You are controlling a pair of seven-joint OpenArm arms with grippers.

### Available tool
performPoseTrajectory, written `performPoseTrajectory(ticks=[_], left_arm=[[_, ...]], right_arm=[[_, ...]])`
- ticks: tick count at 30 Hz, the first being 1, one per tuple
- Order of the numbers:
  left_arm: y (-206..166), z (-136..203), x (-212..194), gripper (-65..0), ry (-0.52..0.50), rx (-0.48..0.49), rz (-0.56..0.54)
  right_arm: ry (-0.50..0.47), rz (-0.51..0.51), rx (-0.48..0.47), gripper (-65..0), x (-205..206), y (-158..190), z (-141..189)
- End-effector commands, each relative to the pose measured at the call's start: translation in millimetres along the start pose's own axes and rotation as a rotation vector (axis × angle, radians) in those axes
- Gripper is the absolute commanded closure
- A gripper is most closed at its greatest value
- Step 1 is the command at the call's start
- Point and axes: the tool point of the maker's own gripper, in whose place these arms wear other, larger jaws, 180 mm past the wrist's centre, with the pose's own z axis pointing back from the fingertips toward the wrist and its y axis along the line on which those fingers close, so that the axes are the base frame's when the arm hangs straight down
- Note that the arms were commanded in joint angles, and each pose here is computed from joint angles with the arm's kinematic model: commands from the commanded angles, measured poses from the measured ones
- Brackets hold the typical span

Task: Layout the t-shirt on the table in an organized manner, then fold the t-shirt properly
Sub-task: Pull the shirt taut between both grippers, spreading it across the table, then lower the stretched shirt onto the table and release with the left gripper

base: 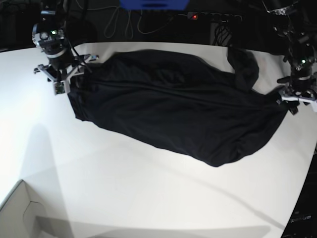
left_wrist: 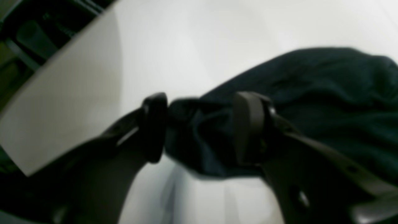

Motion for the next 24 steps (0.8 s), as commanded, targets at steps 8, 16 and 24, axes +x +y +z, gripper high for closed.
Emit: performPoseTrajectory(ticks=[8, 16, 24], left_arm=[[-26, 11, 79, -33.5, -0.232, -0.041, 0.054], [-92, -61, 63, -33.7, -0.114, -0.113, 0.003], [-148, -106, 39, -33.7, -0.018, -0.163, -0.123]], right_arm=[[-0.148, -0.027, -0.097, -25.2, 50, -31, 11], [-0.224, 0.049, -0.054, -27.2, 99, -22, -4], [-0.150, 0.095, -0.005, -28.5, 101, -5, -14]])
